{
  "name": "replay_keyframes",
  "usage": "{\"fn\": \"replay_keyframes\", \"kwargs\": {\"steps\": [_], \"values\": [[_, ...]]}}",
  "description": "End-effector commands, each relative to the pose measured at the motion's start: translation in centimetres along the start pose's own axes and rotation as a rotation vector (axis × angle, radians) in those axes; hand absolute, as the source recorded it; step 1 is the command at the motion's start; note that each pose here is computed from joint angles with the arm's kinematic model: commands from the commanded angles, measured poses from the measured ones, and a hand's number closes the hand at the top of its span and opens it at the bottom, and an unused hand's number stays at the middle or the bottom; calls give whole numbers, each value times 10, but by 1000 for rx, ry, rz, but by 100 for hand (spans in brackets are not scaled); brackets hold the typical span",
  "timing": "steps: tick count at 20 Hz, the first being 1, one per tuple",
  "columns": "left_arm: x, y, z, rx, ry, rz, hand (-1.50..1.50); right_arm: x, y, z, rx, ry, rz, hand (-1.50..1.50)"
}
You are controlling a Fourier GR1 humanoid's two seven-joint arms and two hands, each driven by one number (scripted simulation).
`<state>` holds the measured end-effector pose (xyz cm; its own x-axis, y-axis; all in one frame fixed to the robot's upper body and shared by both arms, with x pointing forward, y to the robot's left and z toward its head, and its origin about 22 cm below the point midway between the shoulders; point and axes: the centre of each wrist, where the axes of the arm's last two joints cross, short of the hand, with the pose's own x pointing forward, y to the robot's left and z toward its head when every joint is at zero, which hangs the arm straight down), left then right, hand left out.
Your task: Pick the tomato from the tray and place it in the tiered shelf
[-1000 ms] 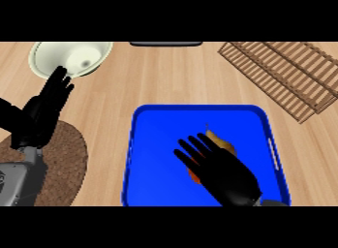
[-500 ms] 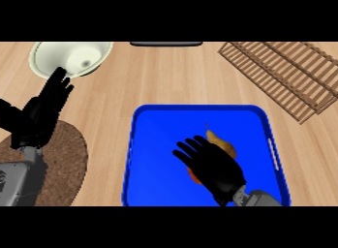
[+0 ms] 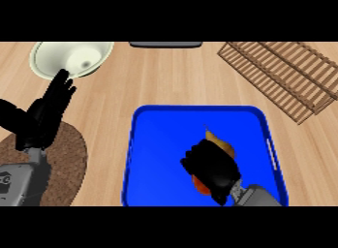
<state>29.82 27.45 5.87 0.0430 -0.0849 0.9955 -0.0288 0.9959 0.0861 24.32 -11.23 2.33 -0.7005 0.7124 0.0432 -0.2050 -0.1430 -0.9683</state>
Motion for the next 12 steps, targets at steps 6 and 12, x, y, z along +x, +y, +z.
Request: {"fn": "replay_keyframes", "kwargs": {"steps": [6,12], "values": [[-1,12,1,14,-12,-8,0,64,4,0,146,219,-208,150],[-9,-5,10,-8,1,-3,0,92,-37,26,-5,229,-313,150]]}}
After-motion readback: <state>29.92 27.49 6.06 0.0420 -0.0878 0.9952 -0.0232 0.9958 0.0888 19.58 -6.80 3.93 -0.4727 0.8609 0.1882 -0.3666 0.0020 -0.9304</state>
